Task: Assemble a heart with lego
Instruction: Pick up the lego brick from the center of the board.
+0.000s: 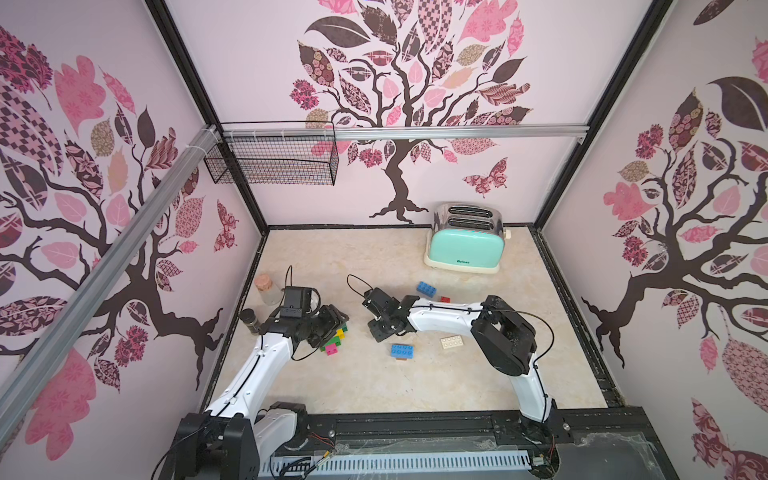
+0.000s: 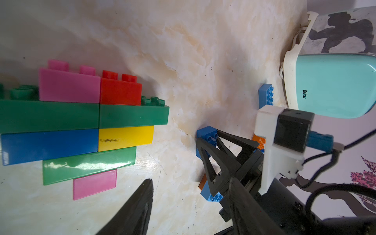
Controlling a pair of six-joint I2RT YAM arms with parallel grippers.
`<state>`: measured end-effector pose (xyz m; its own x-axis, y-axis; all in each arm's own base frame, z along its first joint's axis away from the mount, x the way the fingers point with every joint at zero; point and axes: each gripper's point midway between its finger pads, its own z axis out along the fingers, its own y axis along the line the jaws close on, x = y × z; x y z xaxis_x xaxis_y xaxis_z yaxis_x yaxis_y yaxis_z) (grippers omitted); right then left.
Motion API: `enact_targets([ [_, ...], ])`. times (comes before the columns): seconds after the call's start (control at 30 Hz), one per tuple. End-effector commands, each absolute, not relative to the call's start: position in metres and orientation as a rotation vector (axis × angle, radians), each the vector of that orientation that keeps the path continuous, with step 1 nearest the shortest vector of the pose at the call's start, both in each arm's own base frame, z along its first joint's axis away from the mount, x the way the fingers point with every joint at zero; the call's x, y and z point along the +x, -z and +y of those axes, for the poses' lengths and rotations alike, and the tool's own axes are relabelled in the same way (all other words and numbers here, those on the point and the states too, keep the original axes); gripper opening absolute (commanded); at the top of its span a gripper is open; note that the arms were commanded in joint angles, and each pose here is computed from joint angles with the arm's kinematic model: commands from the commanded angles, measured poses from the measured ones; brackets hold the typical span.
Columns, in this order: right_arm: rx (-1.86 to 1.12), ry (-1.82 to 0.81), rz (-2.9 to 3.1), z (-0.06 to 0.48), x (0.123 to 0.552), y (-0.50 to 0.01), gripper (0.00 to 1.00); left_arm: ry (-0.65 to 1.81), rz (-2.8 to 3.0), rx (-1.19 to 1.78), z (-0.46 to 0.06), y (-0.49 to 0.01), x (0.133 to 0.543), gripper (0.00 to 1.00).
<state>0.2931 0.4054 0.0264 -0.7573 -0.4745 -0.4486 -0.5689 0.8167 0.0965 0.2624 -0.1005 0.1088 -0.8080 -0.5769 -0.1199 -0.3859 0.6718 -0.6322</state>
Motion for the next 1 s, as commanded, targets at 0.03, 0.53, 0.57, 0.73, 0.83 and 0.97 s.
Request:
enact_targets([
  [0.03,-0.821,-0.28,2.592,0.405,0.296,-0.025,0.35,0.874,2.575,-0.761,-0.099,-0.105,0.263,0.62],
  [0.53,-1.454,-0.454,2.147,0.371,0.261,-0.11,0.26,1.079,2.643,-0.598,-0.128,-0.107,0.249,0.59],
  [0.57,-1.519,-0.454,2.125,0.365,0.254,-0.111,0.26,1.099,2.645,-0.582,-0.133,-0.106,0.248,0.59],
  [0.73,-1.748,-0.388,2.047,0.327,0.222,-0.104,0.29,1.303,2.666,-0.397,-0.187,-0.101,0.237,0.61],
  [0.83,-1.746,-0.402,2.035,0.316,0.215,-0.105,0.31,1.329,2.688,-0.318,-0.203,-0.093,0.231,0.62],
  [0.97,-1.73,-0.423,2.02,0.313,0.21,-0.109,0.31,1.434,2.662,-0.219,-0.22,-0.091,0.222,0.64],
])
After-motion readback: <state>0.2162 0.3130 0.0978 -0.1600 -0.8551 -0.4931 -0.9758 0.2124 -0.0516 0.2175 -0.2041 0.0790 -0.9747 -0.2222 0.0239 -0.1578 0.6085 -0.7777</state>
